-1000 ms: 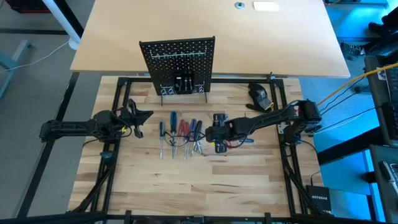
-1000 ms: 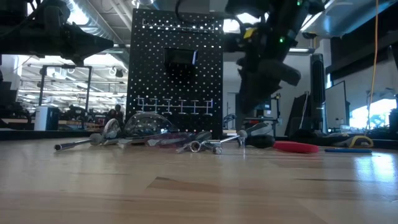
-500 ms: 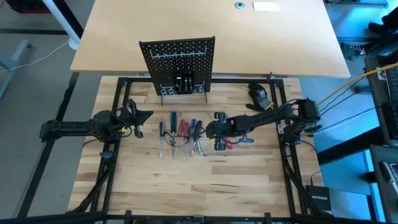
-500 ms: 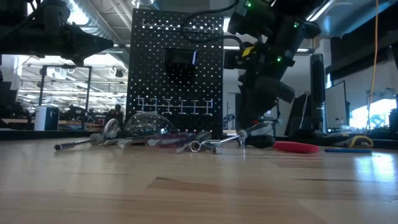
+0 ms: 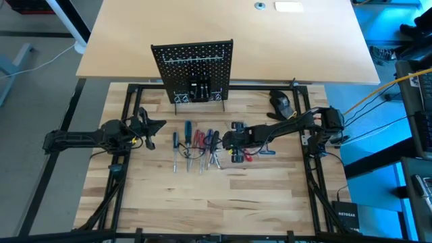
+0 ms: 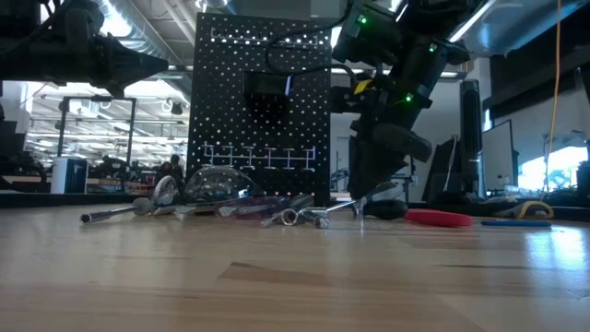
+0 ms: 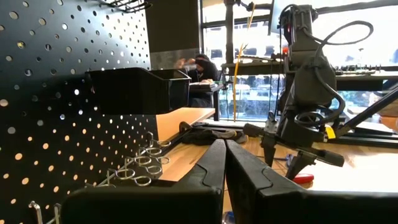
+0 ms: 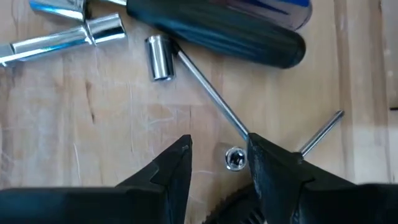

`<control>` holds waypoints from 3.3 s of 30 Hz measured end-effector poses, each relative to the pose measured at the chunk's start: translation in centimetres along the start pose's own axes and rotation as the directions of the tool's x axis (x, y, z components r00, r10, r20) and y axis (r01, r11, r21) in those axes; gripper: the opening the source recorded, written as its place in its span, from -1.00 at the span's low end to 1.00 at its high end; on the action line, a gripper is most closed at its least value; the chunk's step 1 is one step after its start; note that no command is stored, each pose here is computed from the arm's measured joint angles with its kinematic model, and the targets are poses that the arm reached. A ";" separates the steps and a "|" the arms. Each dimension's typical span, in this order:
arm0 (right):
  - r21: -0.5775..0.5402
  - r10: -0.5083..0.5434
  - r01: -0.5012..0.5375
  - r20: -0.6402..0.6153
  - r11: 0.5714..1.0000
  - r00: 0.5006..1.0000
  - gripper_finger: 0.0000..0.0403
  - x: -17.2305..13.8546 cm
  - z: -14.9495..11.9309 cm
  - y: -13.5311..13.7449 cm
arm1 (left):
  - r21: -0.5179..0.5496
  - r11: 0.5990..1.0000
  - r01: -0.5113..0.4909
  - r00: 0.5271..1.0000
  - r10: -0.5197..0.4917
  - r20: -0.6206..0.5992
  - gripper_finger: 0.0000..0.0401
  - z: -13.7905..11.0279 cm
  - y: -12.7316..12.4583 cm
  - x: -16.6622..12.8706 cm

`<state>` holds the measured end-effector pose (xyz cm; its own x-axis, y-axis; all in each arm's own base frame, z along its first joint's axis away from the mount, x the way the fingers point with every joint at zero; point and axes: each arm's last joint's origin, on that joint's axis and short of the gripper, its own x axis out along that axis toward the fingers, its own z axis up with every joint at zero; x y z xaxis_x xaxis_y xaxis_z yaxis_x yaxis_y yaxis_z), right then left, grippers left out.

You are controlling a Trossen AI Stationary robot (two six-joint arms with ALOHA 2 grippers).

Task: Hang tools onto peg board
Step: Put the top right metal socket into the black bin on the peg board

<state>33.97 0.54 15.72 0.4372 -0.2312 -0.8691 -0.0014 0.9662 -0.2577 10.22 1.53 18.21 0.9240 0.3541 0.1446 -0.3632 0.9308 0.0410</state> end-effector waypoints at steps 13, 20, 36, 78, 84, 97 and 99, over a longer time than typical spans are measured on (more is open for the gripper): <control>-0.008 -0.036 0.036 -0.049 0.999 0.998 -0.23 1.6 -0.4 0.0 | 0.000 1.000 0.000 1.000 0.000 0.000 -0.99 0.0 0.0 0.0; 0.012 -0.055 0.056 -0.074 0.998 0.996 -0.23 1.9 -0.7 -1.0 | 0.000 1.000 0.000 1.000 0.000 0.001 -0.99 0.0 0.0 0.0; 0.001 -0.014 0.015 -0.166 1.000 0.986 -0.23 1.1 -0.7 -1.0 | 0.000 1.000 0.000 1.000 0.000 -0.001 -0.99 0.0 0.0 0.0; 0.035 0.002 0.003 -0.130 0.999 0.991 -0.69 2.8 -0.6 -0.5 | 0.000 1.000 0.000 1.000 0.000 -0.001 -0.99 0.0 0.0 0.0; 0.030 -0.005 0.009 -0.126 1.000 0.992 -0.68 2.9 -0.6 -0.6 | 0.000 1.000 0.000 1.000 0.000 0.000 -0.99 0.0 0.0 0.0; 0.027 0.003 0.002 -0.158 1.000 0.988 -0.66 1.6 1.1 -1.1 | 0.000 1.000 0.000 1.000 0.000 0.000 -0.99 0.0 0.0 0.0; 0.027 0.002 0.002 -0.154 1.000 0.988 -0.66 1.0 2.0 -1.3 | 0.000 1.000 0.000 1.000 0.000 0.000 -0.99 0.0 0.0 0.0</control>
<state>36.17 -0.73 16.04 0.2938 -0.2442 -0.9242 0.0241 0.9684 -0.2482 10.22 1.53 18.22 0.9240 0.3540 0.1447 -0.3630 0.9309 0.0406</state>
